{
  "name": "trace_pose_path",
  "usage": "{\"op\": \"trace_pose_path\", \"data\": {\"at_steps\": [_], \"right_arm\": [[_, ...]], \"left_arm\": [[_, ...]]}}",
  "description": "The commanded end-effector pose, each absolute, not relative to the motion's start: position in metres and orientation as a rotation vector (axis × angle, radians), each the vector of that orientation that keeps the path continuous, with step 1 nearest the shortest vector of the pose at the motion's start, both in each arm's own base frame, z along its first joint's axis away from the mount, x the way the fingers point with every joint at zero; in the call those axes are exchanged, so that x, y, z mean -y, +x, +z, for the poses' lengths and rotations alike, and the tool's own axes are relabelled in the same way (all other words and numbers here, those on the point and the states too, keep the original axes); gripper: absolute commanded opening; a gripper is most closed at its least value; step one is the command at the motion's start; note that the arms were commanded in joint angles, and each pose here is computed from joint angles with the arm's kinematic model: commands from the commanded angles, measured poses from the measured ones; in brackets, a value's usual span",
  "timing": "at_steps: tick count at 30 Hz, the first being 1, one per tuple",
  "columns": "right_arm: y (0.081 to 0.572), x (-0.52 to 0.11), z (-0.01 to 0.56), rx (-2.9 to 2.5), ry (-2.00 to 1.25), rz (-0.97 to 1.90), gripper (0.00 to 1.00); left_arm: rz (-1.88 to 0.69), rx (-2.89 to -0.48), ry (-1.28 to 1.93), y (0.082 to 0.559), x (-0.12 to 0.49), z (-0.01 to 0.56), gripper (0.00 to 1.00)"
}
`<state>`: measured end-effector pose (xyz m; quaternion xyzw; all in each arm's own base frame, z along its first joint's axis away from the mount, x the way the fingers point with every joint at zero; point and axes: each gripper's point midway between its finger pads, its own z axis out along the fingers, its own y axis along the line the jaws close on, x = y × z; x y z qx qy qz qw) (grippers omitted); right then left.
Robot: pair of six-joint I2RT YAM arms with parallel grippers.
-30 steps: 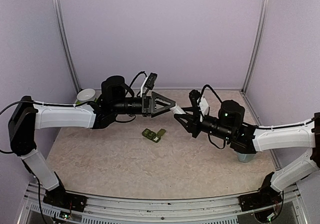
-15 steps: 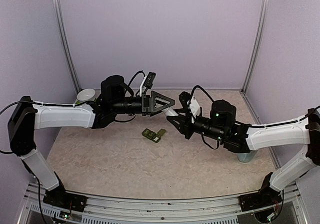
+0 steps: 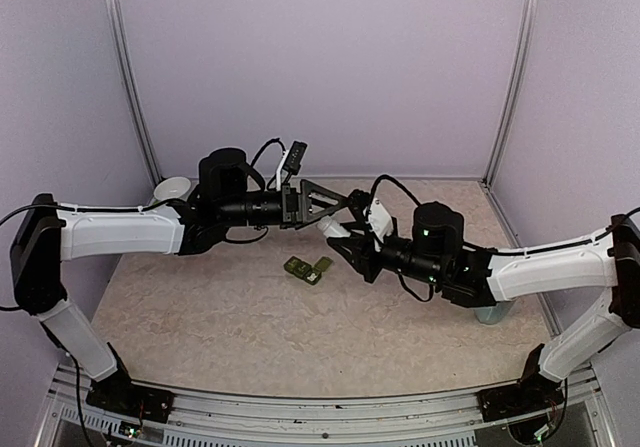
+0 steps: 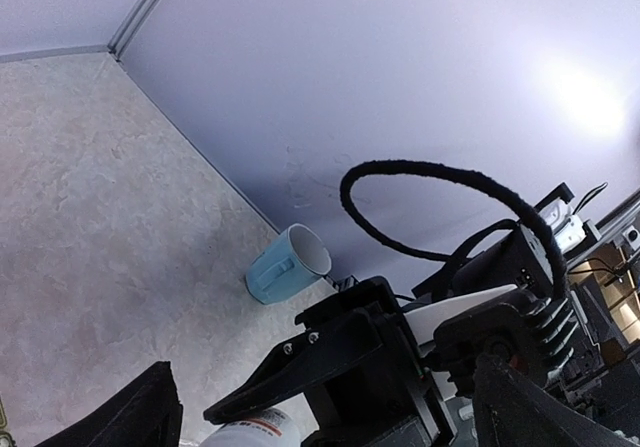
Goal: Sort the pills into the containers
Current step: Screw the lid of the pill bottle onto the pill bottle.
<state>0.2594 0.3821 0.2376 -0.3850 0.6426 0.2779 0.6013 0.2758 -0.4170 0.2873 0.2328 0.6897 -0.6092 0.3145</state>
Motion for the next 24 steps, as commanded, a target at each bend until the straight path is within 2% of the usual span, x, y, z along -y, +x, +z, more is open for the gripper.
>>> {"op": "trace_pose_path", "data": {"at_steps": [1, 18, 24], "right_arm": [[0.261, -0.366, 0.254, -1.463, -0.860, 0.558, 0.05], [0.274, -0.367, 0.238, -1.492, -0.856, 0.481, 0.04], [0.268, -0.363, 0.252, -1.443, -0.839, 0.506, 0.04]], "left_arm": [[-1.549, -1.816, 0.574, 0.284, 0.407, 0.299, 0.98], [-1.643, -1.811, 0.604, 0.275, 0.414, 0.295, 0.93], [-1.622, -1.853, 0.566, 0.281, 0.413, 0.285, 0.93]]}}
